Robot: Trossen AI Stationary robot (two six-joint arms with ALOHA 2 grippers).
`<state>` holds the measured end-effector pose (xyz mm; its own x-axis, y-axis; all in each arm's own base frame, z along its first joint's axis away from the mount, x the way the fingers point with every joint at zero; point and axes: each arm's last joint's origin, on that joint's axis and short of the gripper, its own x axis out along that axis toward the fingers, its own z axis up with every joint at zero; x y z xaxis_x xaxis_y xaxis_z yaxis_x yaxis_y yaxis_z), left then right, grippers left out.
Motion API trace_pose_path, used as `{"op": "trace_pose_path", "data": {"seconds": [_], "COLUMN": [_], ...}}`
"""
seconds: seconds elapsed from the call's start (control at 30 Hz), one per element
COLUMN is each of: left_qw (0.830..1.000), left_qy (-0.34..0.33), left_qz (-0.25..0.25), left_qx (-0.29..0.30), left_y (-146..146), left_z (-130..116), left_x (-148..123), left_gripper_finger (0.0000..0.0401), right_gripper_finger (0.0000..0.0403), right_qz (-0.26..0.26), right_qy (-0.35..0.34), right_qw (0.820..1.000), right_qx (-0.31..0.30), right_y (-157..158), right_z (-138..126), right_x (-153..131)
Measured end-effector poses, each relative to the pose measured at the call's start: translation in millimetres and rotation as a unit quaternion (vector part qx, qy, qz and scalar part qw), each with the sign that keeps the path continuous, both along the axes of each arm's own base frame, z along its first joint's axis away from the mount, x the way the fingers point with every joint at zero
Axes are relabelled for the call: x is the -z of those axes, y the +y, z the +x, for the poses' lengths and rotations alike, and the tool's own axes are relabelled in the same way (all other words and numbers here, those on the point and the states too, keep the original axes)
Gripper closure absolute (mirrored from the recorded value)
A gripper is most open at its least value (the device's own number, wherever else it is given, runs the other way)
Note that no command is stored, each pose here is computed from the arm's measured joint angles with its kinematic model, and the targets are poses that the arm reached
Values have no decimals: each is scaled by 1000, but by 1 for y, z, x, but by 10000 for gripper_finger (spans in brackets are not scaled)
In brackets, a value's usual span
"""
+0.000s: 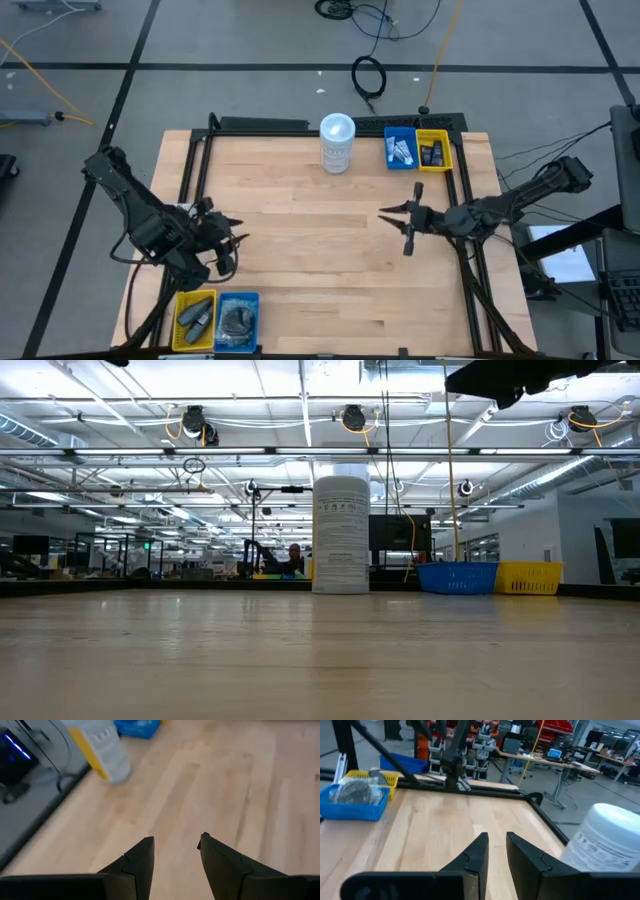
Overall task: Pick & Place Travel size toiletries
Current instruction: Return to Home Position
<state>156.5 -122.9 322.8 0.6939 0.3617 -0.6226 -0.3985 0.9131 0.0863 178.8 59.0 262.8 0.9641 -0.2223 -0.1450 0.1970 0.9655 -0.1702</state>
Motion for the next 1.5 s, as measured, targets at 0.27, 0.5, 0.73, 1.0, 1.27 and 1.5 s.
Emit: {"op": "trace_pose_path", "data": {"seconds": [0.27,0.5,0.73,1.0,1.27,1.5], "left_qw": [999,998,990,966,938,929], "left_qy": [-23,-66,-136,-232,-304,-326], "left_qz": [39,-2,-25,-18,-19,-11], "left_qx": [3,5,43,112,164,176], "left_y": [5,24,44,58,76,90], "left_z": [-4,-23,-43,-57,-66,-70], "left_x": [2,29,54,75,92,101], "left_gripper_finger": [242,242,242,242,242,242], "right_gripper_finger": [344,344,344,344,344,357], "right_qz": [11,35,48,64,70,93], "right_qy": [-23,-51,-125,-166,-139,-123], "right_qw": [1000,997,989,983,988,988], "right_qx": [11,53,54,47,23,32], "right_y": [-12,-23,-34,-41,-42,-49], "right_z": [-21,-43,-67,-83,-85,-88], "right_x": [-9,15,26,41,53,59]}}
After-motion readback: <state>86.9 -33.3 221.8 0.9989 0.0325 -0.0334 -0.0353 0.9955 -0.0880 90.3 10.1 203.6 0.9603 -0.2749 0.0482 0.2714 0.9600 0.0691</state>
